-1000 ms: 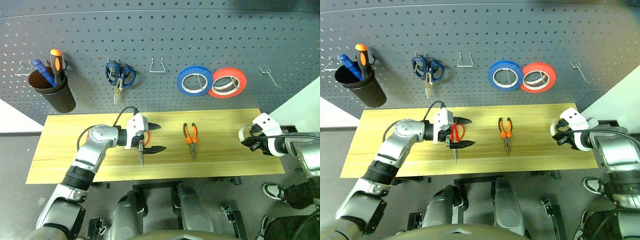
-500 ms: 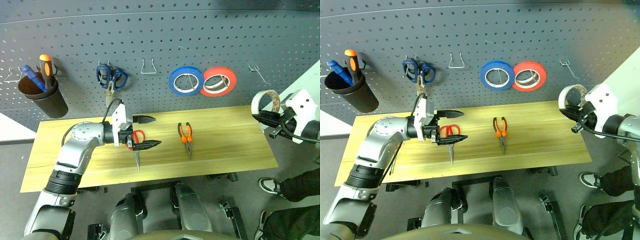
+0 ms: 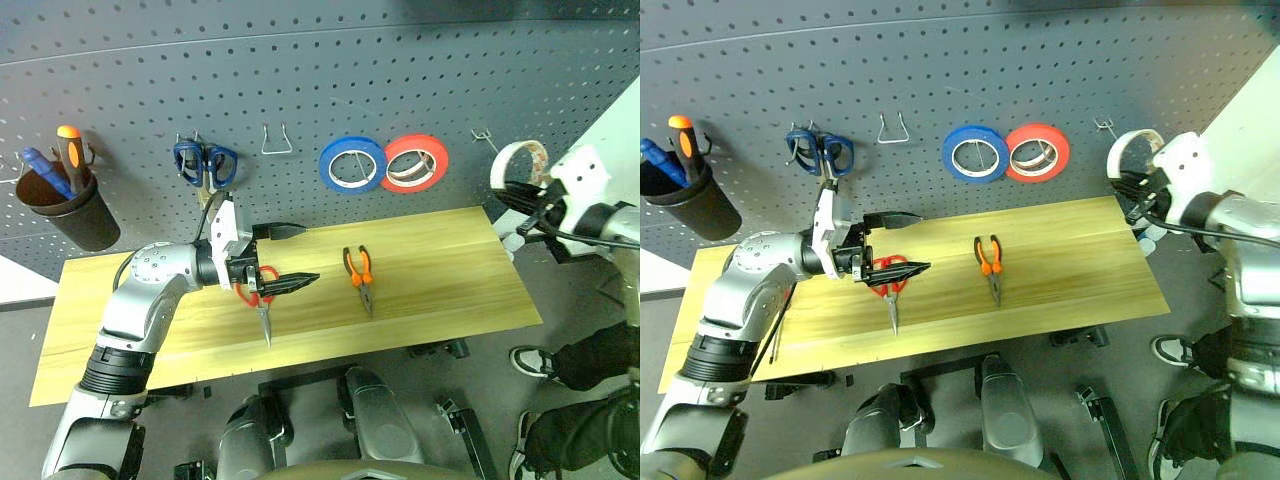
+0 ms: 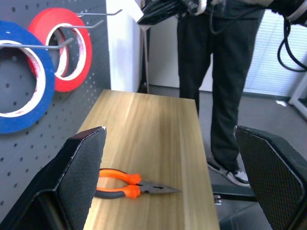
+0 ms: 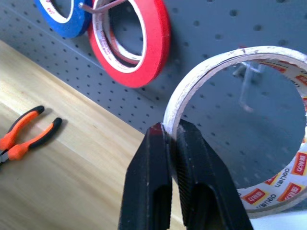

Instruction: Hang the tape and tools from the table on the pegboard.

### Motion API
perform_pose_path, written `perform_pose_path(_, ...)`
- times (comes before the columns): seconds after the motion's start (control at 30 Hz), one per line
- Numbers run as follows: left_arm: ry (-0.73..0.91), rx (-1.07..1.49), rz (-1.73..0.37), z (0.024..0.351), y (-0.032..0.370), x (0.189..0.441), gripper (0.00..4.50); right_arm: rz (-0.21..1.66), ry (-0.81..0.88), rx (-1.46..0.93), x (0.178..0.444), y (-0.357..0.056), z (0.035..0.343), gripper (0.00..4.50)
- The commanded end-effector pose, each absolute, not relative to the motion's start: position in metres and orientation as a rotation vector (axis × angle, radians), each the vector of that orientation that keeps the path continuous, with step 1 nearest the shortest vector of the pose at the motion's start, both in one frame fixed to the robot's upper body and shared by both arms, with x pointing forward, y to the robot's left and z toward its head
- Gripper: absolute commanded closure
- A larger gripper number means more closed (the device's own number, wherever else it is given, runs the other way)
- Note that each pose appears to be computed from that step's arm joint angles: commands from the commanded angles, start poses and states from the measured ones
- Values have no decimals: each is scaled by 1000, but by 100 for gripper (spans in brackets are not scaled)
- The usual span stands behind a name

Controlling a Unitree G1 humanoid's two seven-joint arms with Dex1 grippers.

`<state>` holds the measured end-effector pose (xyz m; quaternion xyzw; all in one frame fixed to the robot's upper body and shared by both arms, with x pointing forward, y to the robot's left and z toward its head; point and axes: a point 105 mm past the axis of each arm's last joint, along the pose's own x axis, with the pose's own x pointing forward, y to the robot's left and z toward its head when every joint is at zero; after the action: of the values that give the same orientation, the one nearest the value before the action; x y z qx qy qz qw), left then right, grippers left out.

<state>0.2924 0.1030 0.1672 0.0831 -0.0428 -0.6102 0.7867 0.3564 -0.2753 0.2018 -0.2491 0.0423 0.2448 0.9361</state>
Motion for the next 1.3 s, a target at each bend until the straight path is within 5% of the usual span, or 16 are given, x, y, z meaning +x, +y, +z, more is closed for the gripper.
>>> perform_pose_path(0.03, -142, 199, -1291, 178, 108, 291, 0, 476, 38, -546, 376, -276, 209, 444)
perform_pose_path(0.37, -132, 208, -1252, 175, 113, 290, 0, 458, -33, -554, 420, -255, 209, 444)
perform_pose_path(0.63, -118, 204, -1227, 172, 116, 288, 0, 507, 24, -527, 407, -265, 213, 192)
perform_pose_path(1.03, -88, 207, -1189, 160, 124, 290, 0, 683, 346, -433, 323, -263, 190, 192)
perform_pose_path(1.3, 61, 308, -1156, 137, 152, 285, 0, 613, 572, -299, 326, -231, 122, 3)
